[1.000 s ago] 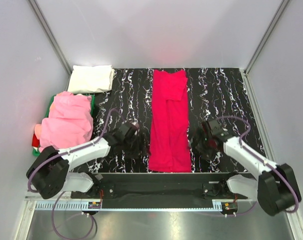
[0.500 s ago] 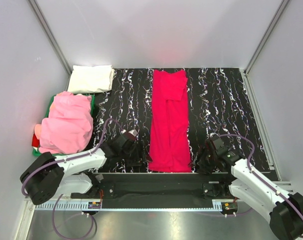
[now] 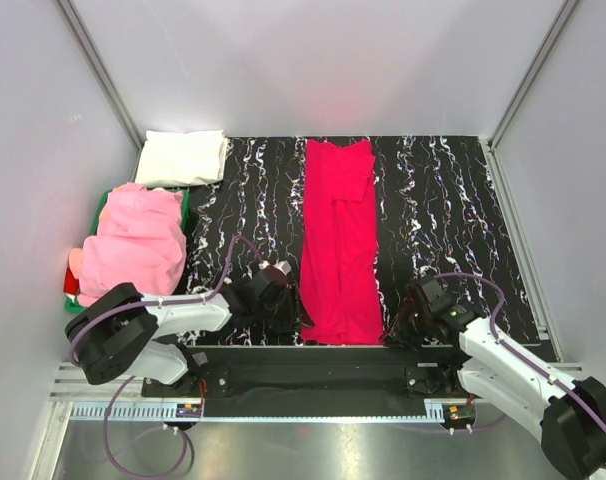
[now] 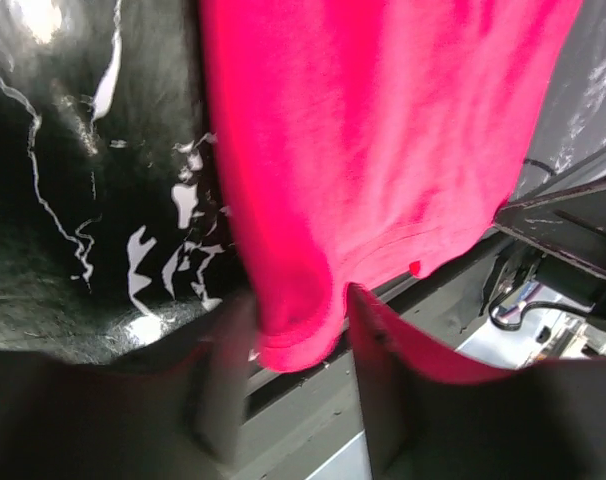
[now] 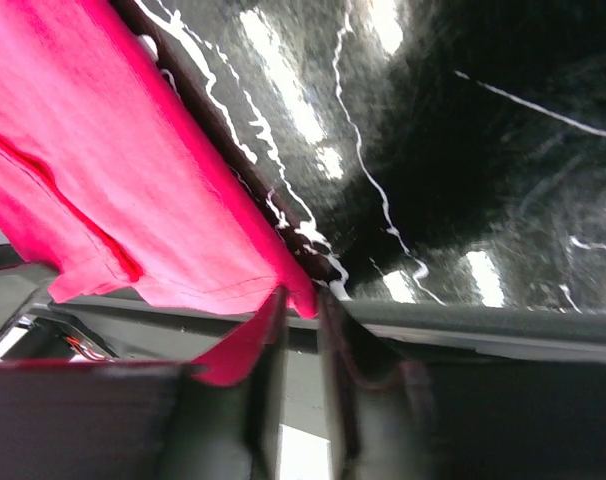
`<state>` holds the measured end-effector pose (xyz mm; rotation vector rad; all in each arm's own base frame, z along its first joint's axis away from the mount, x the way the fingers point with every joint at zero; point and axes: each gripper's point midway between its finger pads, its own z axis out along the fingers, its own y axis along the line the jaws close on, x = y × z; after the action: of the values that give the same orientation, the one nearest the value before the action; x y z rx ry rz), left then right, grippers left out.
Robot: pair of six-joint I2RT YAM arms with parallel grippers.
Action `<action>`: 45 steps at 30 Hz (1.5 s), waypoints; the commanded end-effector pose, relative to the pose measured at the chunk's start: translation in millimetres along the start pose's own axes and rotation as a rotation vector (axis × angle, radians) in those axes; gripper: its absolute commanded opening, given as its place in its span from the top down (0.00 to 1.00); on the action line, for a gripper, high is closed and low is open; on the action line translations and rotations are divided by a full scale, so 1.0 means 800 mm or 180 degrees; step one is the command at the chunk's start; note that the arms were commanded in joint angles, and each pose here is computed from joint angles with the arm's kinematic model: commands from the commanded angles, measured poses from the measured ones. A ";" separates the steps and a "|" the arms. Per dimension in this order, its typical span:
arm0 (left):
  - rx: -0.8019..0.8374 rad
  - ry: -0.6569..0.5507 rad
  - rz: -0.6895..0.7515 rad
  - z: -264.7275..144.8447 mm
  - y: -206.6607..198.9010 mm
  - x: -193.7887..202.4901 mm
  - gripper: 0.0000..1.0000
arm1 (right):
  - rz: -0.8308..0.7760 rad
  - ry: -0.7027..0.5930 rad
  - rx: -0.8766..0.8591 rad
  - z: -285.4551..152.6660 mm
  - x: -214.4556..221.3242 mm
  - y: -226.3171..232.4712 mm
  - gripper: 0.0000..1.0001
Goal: Fold and stack the t-shirts
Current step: Fold the tshirt
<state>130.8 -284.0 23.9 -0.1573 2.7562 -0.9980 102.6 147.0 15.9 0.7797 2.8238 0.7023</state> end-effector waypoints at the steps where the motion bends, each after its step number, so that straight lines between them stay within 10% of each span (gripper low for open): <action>1: -0.0152 0.0015 0.0027 0.008 0.017 0.006 0.64 | -0.0022 0.0026 -0.0120 0.005 0.001 0.011 0.78; 5: -0.0159 -0.0018 0.0032 0.004 0.017 0.006 1.00 | -0.0035 -0.0021 -0.0136 0.003 -0.003 0.015 0.99; 13: -0.0308 -0.0212 -0.0301 -0.028 0.030 0.013 1.00 | 0.0013 -0.0131 -0.0147 -0.023 -0.003 0.016 1.00; 20: -0.0129 -0.0339 -0.0564 -0.040 0.039 0.020 0.43 | 0.0127 -0.0180 -0.0177 -0.037 0.002 0.009 1.00; 30: -0.0200 -0.0304 -0.0285 -0.024 0.032 0.014 0.32 | 0.0129 0.0024 -0.0494 -0.050 0.021 0.025 1.00; 34: -0.0262 -0.0155 -0.0211 -0.010 0.024 0.025 0.47 | 0.0104 0.0021 -0.0458 -0.049 0.020 0.023 1.00; 38: -0.0272 -0.0101 -0.0190 -0.009 0.019 0.032 1.00 | 0.0089 -0.0007 -0.0440 -0.051 0.018 0.023 1.00; 45: -0.0363 -0.0359 -0.0137 -0.063 -0.010 0.017 1.00 | 0.0008 -0.0218 -0.0583 -0.106 0.010 0.051 1.00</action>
<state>96.1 -262.9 32.2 -0.2705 2.7958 -0.8249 87.3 148.6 75.1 0.8044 2.7213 0.8820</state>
